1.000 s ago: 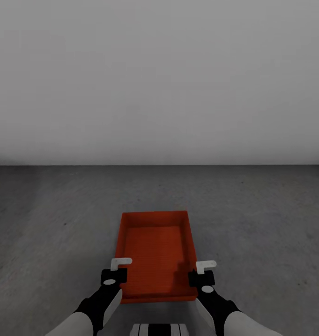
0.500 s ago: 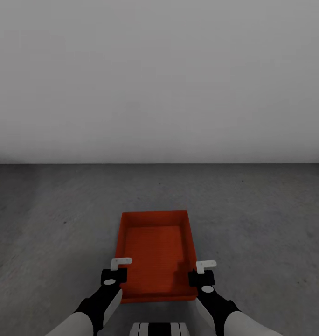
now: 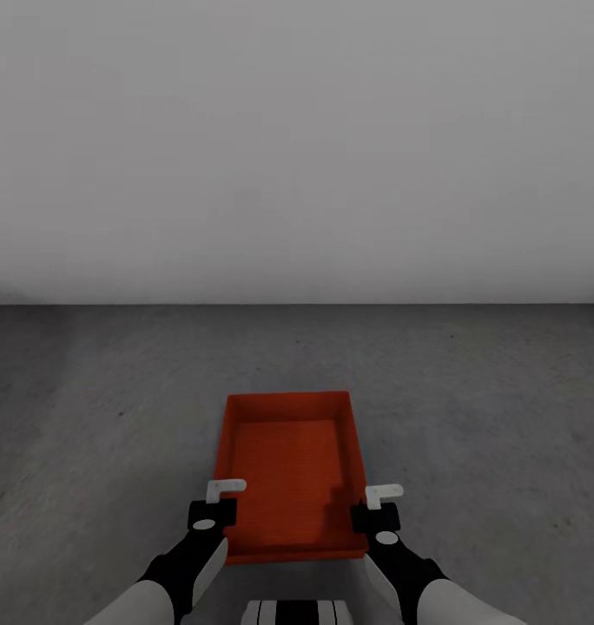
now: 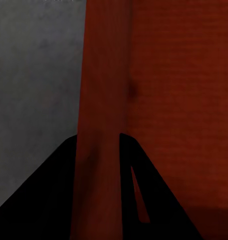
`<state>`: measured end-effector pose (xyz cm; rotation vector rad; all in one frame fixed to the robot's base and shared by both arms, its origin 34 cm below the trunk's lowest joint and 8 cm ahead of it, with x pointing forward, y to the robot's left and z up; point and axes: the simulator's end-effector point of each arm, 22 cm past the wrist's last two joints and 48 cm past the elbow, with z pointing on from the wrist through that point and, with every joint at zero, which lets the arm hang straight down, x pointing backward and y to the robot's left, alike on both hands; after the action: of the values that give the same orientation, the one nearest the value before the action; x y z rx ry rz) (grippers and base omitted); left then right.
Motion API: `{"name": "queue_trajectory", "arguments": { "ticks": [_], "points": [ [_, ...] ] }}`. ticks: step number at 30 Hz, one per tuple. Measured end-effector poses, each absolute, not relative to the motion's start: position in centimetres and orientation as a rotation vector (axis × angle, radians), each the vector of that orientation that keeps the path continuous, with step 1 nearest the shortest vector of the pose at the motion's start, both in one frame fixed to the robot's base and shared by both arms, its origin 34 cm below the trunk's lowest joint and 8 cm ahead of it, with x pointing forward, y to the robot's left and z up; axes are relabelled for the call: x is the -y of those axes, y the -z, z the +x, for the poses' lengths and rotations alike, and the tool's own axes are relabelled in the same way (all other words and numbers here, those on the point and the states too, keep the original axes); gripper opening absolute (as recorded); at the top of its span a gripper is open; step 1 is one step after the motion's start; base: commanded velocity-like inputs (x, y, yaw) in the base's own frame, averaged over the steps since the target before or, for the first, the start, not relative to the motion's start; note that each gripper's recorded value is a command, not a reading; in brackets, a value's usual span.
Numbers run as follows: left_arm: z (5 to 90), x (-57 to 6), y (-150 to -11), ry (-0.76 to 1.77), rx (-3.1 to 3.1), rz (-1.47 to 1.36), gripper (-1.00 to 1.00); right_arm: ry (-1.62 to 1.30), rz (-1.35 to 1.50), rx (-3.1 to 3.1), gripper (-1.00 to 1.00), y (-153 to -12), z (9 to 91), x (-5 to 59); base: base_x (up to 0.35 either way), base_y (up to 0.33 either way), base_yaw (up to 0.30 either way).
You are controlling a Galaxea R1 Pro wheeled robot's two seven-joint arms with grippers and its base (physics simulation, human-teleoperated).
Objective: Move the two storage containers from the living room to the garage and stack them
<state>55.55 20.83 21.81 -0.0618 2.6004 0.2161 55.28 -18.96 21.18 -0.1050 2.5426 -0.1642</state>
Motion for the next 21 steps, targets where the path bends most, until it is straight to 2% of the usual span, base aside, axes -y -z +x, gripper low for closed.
{"name": "queue_trajectory", "arguments": {
  "ticks": [6, 7, 21],
  "points": [
    [55.6, -20.8, -21.9, -0.216, -2.6, -0.059, -1.0, 0.164, -0.103, -2.542, -1.0, -21.2, 55.3, 19.0, 0.0, 0.0, 0.0],
    [55.6, -20.8, -21.9, -0.216, -2.6, -0.059, 1.0, 0.164, -0.104, -2.543, 1.0, -21.2, 55.3, 19.0, 0.0, 0.0, 0.0],
    [57.0, -21.8, -22.7, -0.235, -2.531, -0.076, 1.0, 0.168, -0.078, -2.552, 1.0, -21.0, 55.1, 19.6, 0.0, 0.0, 0.0]
  ]
}}
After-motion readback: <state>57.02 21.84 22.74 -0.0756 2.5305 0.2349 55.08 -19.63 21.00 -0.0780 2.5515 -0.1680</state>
